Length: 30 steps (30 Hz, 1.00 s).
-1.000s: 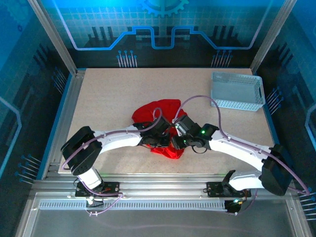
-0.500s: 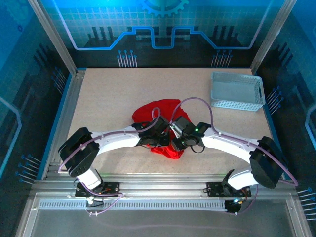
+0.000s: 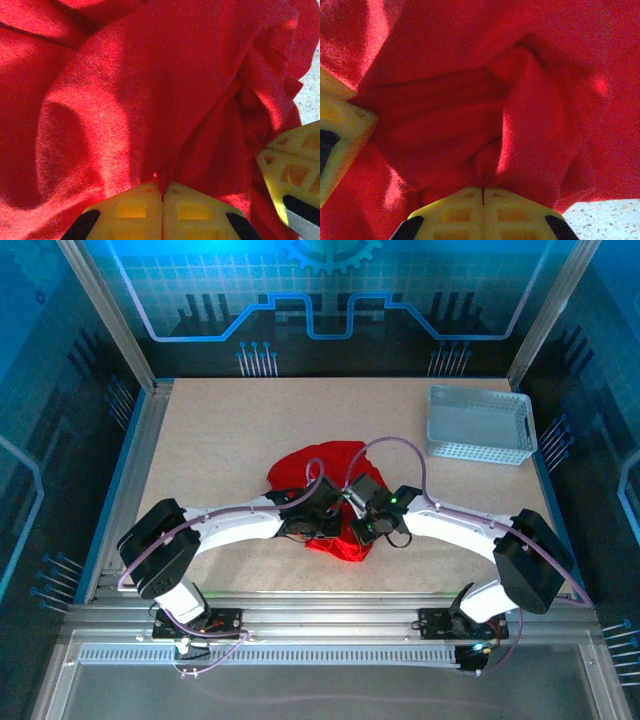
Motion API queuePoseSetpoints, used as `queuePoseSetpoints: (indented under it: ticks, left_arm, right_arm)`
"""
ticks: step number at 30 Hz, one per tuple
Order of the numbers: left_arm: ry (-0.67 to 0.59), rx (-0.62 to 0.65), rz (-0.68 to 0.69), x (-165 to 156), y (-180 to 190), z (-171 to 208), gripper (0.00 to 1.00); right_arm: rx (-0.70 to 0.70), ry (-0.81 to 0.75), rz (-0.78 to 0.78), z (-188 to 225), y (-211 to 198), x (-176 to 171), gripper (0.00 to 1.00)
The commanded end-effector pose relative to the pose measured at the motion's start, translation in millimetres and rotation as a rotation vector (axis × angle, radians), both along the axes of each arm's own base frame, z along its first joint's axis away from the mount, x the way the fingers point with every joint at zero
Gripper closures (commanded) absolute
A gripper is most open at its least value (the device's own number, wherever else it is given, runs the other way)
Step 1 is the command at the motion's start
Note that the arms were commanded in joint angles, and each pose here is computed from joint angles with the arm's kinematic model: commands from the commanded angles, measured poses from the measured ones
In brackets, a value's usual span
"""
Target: Fold the inside-out t-shirt
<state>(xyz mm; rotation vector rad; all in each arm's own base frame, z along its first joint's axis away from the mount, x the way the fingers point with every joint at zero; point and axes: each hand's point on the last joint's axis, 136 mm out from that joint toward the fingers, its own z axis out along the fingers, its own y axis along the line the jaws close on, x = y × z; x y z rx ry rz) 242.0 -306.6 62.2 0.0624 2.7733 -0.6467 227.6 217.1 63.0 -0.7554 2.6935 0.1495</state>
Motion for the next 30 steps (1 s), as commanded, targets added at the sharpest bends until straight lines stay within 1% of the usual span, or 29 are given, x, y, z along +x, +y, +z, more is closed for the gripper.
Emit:
queuePoseSetpoints:
  ticks: [1, 6, 8, 10, 11, 13, 15, 17, 19, 22, 26, 28, 30]
  left_arm:
    - [-0.043, -0.005, 0.023, 3.3, 3.1, 12.5, 0.93]
    - [-0.051, -0.017, 0.052, 6.9, 7.2, 14.1, 0.93]
    - [-0.047, -0.022, 0.059, 7.7, 8.0, 13.3, 0.93]
    - [-0.047, -0.022, 0.064, 8.1, 9.5, 12.8, 0.90]
    - [-0.047, -0.023, 0.062, 7.9, 9.4, 13.5, 0.88]
    - [-0.057, -0.026, 0.049, 7.3, 9.1, 17.3, 0.80]
    - [-0.076, -0.022, 0.041, 6.8, 11.1, 22.6, 0.75]
    - [-0.110, -0.027, 0.018, 5.8, 10.1, 31.1, 0.68]
    - [-0.151, -0.050, -0.035, 1.5, 2.9, 42.3, 0.60]
    - [-0.205, -0.085, -0.123, -9.3, -12.2, 55.3, 0.55]
    - [-0.241, -0.095, -0.214, -23.0, -30.7, 60.1, 0.54]
    - [-0.240, -0.079, -0.219, -23.7, -34.5, 57.0, 0.54]
    - [-0.226, -0.044, -0.196, -19.5, -33.1, 50.6, 0.57]
  right_arm:
    - [0.052, -0.081, -0.004, 30.5, -0.1, 3.8, 1.00]
    - [0.273, -0.189, 0.008, 82.5, -5.1, -7.6, 1.00]
    - [0.330, -0.193, -0.020, 86.1, -11.2, -10.1, 1.00]
    - [0.369, -0.157, -0.075, 75.4, -17.7, -12.9, 1.00]
    - [0.379, -0.145, -0.087, 69.9, -18.6, -15.0, 1.00]
    - [0.389, -0.127, -0.116, 57.7, -21.6, -18.9, 1.00]
    - [0.410, -0.117, -0.128, 52.9, -20.9, -20.8, 1.00]
    - [0.433, -0.114, -0.128, 53.3, -18.1, -21.4, 1.00]
    - [0.465, -0.119, -0.124, 57.1, -14.0, -20.8, 1.00]
    - [0.498, -0.126, -0.126, 64.1, -9.6, -18.9, 1.00]
    - [0.519, -0.130, -0.119, 71.7, -5.9, -17.5, 1.00]
    - [0.535, -0.134, -0.116, 76.1, -4.3, -17.5, 1.00]
    - [0.554, -0.142, -0.112, 81.6, -3.3, -17.7, 1.00]
